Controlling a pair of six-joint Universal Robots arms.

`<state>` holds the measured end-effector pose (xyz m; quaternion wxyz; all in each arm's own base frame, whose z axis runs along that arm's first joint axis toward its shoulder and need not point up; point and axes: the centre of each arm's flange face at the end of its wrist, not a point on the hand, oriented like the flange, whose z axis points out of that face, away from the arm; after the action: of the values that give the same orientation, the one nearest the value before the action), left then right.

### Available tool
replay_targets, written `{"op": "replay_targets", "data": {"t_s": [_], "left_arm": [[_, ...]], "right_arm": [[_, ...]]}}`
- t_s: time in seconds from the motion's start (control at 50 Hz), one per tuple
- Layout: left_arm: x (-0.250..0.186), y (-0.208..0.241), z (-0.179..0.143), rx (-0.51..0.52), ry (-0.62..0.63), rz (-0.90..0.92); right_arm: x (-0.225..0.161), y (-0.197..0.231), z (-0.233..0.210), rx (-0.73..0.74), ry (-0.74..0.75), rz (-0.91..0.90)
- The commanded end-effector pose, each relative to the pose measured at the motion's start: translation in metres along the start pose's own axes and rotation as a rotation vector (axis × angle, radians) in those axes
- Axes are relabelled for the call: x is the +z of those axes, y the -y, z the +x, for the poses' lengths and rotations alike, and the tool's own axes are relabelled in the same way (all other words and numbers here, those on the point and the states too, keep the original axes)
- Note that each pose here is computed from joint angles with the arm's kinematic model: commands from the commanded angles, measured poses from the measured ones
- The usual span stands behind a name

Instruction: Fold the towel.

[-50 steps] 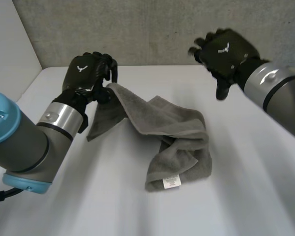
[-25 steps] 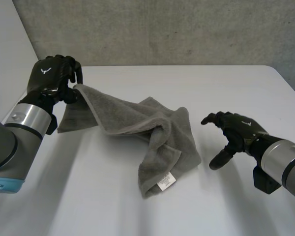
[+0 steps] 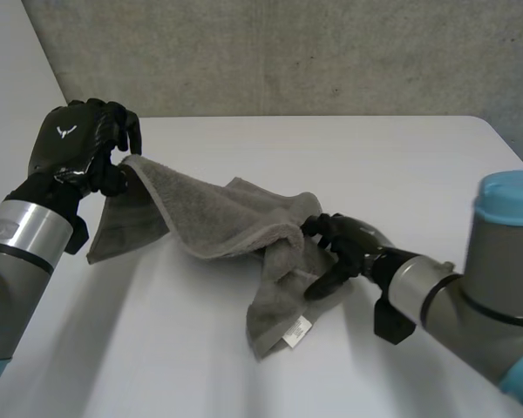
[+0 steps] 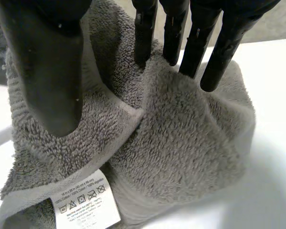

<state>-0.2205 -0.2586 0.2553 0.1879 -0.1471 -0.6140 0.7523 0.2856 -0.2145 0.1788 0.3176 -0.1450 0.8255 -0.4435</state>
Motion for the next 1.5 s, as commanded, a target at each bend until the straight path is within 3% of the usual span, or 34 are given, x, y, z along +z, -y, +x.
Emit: {"op": "replay_targets", "data": {"t_s": [0.02,0.52,0.62,0.76,0.86,1.5], "left_arm": [[-0.002,-0.002,0.0,-0.003,0.0,-0.009],[0.002,-0.008,-0.02,0.003,0.056,-0.023],[0.003,-0.011,-0.023,0.003,0.066,-0.03],[0.003,-0.014,-0.028,0.001,0.08,-0.04],[0.002,-0.021,-0.031,-0.004,0.091,-0.061],[-0.005,-0.052,-0.026,-0.029,0.08,-0.142]], "right_arm": [[0.008,-0.018,-0.011,-0.03,0.004,-0.043],[0.01,-0.05,-0.023,-0.121,0.031,-0.109],[0.011,-0.034,-0.019,-0.202,-0.002,-0.025],[-0.011,0.025,-0.014,-0.434,-0.12,0.214],[-0.018,0.03,-0.011,-0.519,-0.143,0.232],[-0.044,0.014,-0.024,-0.516,-0.049,0.091]]}}
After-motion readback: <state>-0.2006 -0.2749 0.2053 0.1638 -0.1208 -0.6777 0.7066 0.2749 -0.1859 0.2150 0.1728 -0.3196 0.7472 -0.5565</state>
